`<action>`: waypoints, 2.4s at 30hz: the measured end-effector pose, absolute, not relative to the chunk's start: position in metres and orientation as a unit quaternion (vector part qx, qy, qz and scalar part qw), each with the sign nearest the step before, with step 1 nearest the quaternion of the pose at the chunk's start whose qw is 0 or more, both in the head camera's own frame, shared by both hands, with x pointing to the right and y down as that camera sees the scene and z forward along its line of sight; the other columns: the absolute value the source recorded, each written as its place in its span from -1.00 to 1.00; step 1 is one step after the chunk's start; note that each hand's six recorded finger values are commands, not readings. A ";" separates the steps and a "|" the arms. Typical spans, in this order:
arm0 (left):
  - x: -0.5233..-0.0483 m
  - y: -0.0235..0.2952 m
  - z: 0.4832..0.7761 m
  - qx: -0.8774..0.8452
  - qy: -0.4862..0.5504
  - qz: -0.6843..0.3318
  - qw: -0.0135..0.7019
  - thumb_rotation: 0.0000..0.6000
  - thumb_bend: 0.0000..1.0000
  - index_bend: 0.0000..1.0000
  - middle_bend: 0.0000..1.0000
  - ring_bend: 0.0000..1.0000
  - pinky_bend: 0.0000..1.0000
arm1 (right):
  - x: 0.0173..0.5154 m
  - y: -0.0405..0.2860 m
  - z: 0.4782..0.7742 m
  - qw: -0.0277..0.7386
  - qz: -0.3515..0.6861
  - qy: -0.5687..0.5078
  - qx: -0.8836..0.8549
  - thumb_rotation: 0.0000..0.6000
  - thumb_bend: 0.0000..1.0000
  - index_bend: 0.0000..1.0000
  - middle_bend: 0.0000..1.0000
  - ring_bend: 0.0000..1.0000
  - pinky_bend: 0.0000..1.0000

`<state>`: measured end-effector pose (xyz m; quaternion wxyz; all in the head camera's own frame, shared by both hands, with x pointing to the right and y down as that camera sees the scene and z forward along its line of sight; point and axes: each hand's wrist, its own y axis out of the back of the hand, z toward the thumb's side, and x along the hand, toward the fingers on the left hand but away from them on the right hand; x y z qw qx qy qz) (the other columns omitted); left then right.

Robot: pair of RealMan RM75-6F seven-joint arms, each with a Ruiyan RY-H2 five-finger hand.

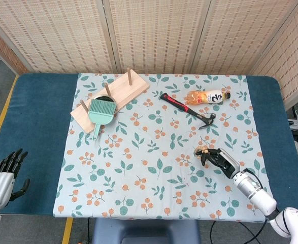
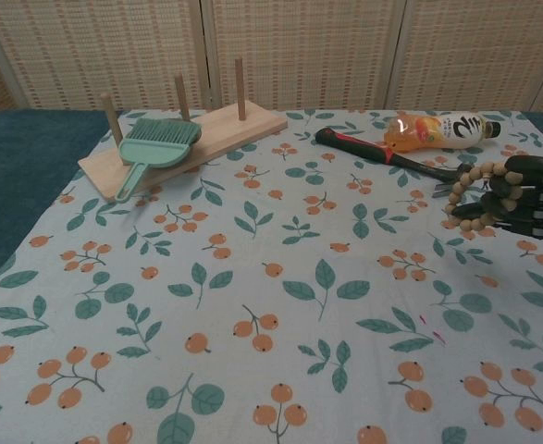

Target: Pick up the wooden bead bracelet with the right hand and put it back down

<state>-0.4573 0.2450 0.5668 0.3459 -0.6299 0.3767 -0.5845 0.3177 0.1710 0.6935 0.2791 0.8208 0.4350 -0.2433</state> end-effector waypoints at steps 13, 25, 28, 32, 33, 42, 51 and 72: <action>-0.457 0.245 0.567 -0.629 0.376 -0.585 0.347 1.00 -0.09 -1.00 -1.00 -1.00 -0.67 | 0.321 0.170 0.697 0.296 -0.232 0.440 0.815 0.13 -0.21 0.27 0.28 -0.51 -1.00; -0.457 0.246 0.566 -0.629 0.377 -0.584 0.347 1.00 -0.10 -1.00 -1.00 -1.00 -0.67 | 0.317 0.171 0.695 0.296 -0.226 0.435 0.820 0.14 0.42 0.27 0.28 -0.51 -1.00; -0.457 0.246 0.566 -0.629 0.377 -0.584 0.348 1.00 -0.10 -1.00 -1.00 -1.00 -0.67 | 0.318 0.171 0.695 0.294 -0.228 0.435 0.820 0.24 0.67 0.27 0.28 -0.51 -1.00; -0.457 0.245 0.566 -0.630 0.376 -0.584 0.348 1.00 -0.10 -1.00 -1.00 -1.00 -0.67 | 0.319 0.170 0.695 0.286 -0.232 0.436 0.821 0.75 1.00 0.26 0.28 -0.51 -1.00; -0.456 0.245 0.566 -0.630 0.376 -0.584 0.348 1.00 -0.10 -1.00 -1.00 -1.00 -0.67 | 0.319 0.170 0.695 0.284 -0.233 0.436 0.821 0.81 1.00 0.26 0.28 -0.51 -1.00; -0.456 0.245 0.567 -0.629 0.375 -0.585 0.349 1.00 -0.09 -1.00 -1.00 -1.00 -0.67 | 0.320 0.173 0.697 0.276 -0.248 0.430 0.823 -0.08 -0.22 0.17 0.28 -0.51 -0.99; -0.456 0.245 0.566 -0.629 0.376 -0.585 0.348 1.00 -0.10 -1.00 -1.00 -1.00 -0.66 | 0.319 0.173 0.698 0.272 -0.256 0.424 0.825 -0.42 -0.55 0.14 0.28 -0.51 -0.97; -0.457 0.245 0.565 -0.629 0.377 -0.584 0.347 1.00 -0.09 -1.00 -1.00 -1.00 -0.66 | 0.323 0.171 0.700 0.224 -0.296 0.428 0.824 -0.45 -0.89 -0.07 0.28 -0.52 -0.89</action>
